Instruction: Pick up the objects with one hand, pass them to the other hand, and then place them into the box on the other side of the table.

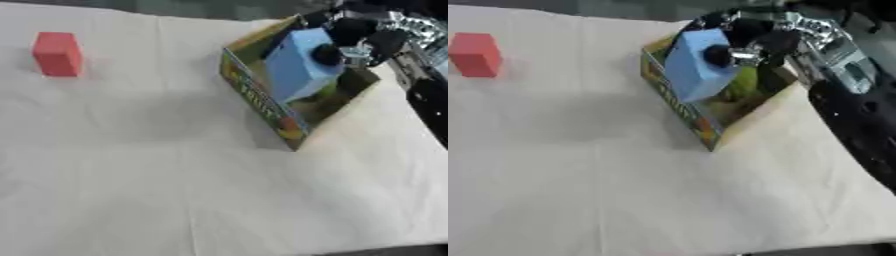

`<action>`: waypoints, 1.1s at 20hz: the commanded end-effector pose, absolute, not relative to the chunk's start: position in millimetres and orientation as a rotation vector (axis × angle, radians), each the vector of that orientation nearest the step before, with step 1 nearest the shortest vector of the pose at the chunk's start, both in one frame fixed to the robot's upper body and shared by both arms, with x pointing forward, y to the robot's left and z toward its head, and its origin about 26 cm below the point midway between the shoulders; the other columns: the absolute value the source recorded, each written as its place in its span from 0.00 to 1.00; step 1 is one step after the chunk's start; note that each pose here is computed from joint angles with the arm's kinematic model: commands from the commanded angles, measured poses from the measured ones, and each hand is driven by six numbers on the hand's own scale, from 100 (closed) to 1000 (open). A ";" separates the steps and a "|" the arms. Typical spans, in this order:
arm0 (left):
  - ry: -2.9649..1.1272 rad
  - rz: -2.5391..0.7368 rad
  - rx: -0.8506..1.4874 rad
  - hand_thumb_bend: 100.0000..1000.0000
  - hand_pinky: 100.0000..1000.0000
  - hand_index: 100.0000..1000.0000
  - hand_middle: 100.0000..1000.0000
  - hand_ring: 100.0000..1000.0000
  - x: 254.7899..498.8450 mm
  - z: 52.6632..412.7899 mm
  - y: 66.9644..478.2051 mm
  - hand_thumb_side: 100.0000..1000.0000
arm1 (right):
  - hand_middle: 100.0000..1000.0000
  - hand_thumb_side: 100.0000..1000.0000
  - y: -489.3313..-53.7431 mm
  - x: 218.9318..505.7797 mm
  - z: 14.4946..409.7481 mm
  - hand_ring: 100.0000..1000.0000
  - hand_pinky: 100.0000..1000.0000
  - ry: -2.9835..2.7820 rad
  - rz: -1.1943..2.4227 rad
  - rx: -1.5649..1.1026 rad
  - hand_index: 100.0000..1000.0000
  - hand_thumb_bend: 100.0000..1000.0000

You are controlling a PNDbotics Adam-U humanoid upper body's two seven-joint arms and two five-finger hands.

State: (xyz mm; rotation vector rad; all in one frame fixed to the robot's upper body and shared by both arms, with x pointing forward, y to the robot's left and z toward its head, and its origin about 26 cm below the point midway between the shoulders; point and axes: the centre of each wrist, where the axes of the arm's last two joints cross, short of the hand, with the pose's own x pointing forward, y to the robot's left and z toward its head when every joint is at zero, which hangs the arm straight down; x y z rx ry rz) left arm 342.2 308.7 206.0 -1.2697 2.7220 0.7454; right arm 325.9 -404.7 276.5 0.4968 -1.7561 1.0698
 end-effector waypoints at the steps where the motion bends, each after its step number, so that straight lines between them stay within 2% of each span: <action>1: 2.769 0.567 -1.276 0.45 0.59 0.68 0.70 0.57 334.3 221.9 314.1 0.13 | 0.40 0.19 -450.0 323.1 292.1 0.93 0.91 -1.837 0.918 0.337 0.46 0.00; 5: 2.821 0.506 -1.304 0.42 0.59 0.68 0.70 0.56 329.0 229.2 312.1 0.15 | 0.40 0.17 -500.4 316.1 292.2 0.91 0.90 -1.955 0.679 0.010 0.47 0.00; 9: 2.857 0.487 -1.290 0.40 0.58 0.69 0.70 0.55 327.4 233.5 309.0 0.16 | 0.40 0.16 -533.0 311.5 281.1 0.90 0.89 -1.997 0.548 -0.248 0.46 0.00; 17: 2.879 0.477 -1.267 0.39 0.59 0.70 0.70 0.55 325.6 237.8 305.9 0.17 | 0.40 0.14 -543.9 307.9 269.4 0.90 0.89 -2.011 0.596 -0.297 0.46 0.00; 18: 2.879 0.475 -1.270 0.39 0.59 0.70 0.70 0.55 325.4 238.0 306.2 0.17 | 0.40 0.12 -543.9 307.5 268.2 0.90 0.89 -2.009 0.607 -0.295 0.46 0.00; 22: 2.878 0.460 -1.279 0.38 0.59 0.69 0.70 0.55 324.7 239.0 306.3 0.17 | 0.40 0.14 -537.0 308.9 266.6 0.90 0.89 -2.001 0.662 -0.257 0.46 0.00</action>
